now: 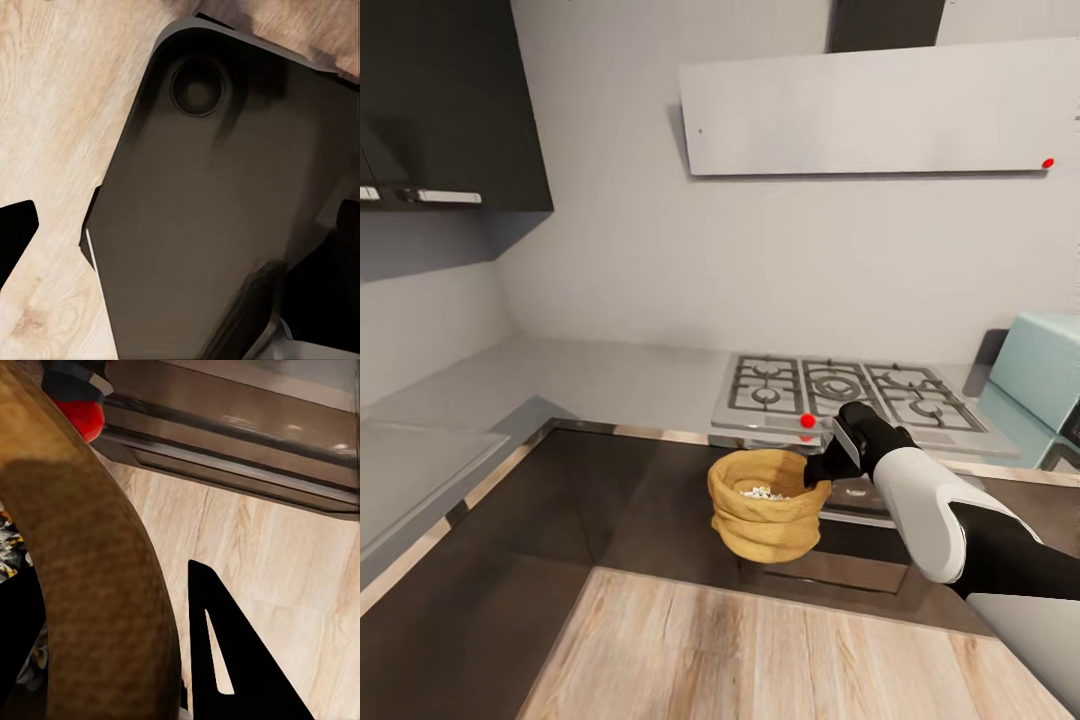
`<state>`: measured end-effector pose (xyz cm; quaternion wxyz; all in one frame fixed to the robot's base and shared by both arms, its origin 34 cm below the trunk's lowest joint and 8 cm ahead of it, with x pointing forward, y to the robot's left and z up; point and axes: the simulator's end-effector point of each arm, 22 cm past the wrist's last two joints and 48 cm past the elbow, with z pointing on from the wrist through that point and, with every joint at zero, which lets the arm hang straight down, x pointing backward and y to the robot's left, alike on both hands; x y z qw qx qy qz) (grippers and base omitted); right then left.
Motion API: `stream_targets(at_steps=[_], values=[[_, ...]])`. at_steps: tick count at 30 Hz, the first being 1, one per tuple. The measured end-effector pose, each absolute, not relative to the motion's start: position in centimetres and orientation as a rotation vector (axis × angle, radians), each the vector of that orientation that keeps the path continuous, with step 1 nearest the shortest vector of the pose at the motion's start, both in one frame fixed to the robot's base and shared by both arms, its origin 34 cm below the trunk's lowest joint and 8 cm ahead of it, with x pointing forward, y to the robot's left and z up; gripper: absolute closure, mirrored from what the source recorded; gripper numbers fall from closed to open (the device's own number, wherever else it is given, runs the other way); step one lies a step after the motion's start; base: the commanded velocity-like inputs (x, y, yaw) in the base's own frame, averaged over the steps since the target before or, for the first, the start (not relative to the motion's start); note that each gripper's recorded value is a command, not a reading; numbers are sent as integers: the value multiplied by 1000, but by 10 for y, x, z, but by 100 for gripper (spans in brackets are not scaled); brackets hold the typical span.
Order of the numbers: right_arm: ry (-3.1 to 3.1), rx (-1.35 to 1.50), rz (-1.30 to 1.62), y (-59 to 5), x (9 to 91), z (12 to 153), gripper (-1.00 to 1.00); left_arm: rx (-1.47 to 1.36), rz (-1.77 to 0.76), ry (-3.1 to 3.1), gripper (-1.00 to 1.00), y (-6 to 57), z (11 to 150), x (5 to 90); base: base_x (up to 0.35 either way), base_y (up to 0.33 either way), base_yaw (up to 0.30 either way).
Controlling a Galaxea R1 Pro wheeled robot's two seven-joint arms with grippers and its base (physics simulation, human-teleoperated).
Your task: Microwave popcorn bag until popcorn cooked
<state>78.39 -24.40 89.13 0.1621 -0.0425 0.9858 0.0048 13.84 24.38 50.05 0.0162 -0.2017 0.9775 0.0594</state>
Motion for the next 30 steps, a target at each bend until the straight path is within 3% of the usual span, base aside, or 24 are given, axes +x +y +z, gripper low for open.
stream_targets(at_steps=[30], values=[[2767,-122,8,-244,783,920,100,-623,169,2997,-100,244,501,155,0,0,-74]])
